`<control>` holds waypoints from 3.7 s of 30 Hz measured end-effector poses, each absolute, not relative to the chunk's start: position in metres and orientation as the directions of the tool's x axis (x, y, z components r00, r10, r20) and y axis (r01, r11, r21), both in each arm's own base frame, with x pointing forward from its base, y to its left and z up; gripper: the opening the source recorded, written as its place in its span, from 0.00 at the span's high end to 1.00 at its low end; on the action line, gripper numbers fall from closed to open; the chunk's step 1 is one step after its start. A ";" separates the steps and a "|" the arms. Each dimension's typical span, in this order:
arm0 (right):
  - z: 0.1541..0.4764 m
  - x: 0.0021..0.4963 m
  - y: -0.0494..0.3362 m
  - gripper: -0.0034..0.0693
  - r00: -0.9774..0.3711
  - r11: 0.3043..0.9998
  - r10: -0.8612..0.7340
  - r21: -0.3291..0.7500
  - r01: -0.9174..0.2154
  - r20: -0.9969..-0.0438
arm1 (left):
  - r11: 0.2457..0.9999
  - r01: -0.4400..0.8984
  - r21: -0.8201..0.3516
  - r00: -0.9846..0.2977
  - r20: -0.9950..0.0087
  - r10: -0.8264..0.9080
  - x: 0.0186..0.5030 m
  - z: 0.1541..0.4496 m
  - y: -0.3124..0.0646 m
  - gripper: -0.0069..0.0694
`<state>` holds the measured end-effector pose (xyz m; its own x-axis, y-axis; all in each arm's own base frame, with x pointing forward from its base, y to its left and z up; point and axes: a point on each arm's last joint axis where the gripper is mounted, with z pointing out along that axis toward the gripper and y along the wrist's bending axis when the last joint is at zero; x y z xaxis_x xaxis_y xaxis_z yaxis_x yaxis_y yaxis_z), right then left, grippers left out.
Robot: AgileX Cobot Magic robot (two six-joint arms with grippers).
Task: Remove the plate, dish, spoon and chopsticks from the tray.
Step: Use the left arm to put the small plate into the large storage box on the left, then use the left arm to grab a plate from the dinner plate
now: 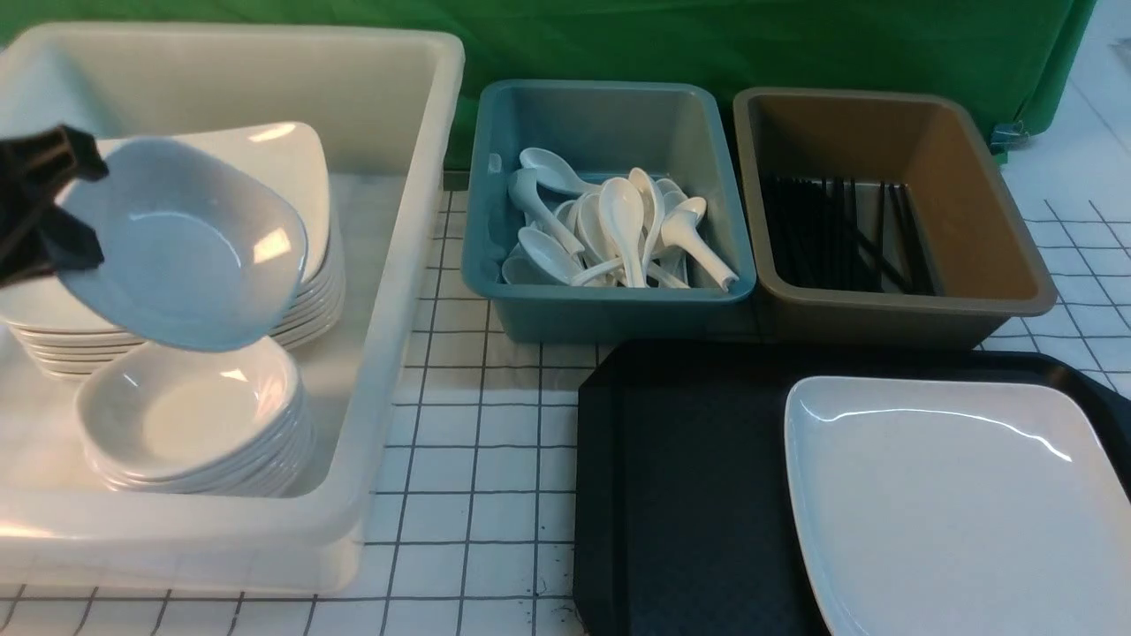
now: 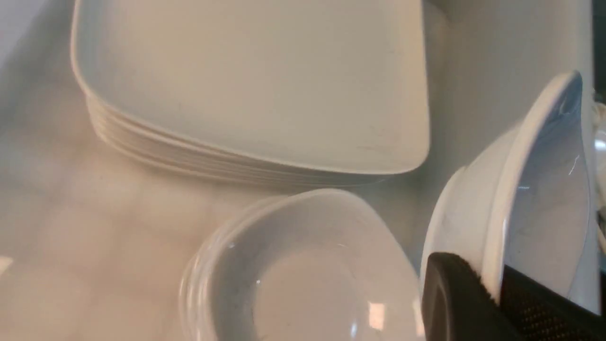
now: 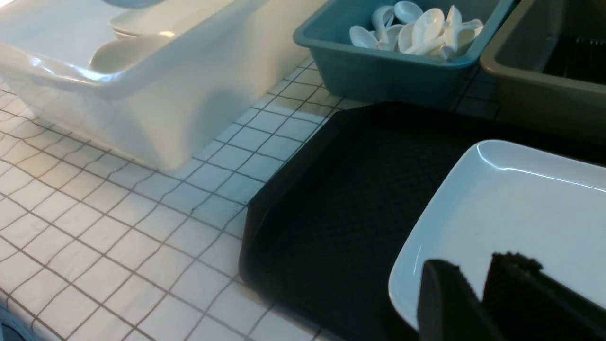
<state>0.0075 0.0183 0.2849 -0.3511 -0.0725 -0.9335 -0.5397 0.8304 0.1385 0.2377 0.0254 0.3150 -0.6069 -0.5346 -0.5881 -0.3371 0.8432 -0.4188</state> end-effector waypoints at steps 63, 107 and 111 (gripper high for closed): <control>0.281 0.007 0.015 0.91 -0.376 0.844 -0.123 0.102 -0.527 -0.919 | 0.857 -0.014 -0.515 -0.835 -0.465 -0.293 0.189 0.372 -0.014 0.92; 0.289 0.002 -0.020 0.90 -0.504 0.938 -0.294 -0.144 -0.316 -0.812 | 0.789 0.232 -0.568 -0.969 -0.205 0.137 0.196 0.144 -0.346 0.29; 0.289 0.002 -0.020 0.90 -0.504 0.938 -0.295 -0.145 -0.315 -0.812 | 0.789 0.228 -0.571 -0.967 -0.227 0.115 0.199 0.144 -0.347 0.28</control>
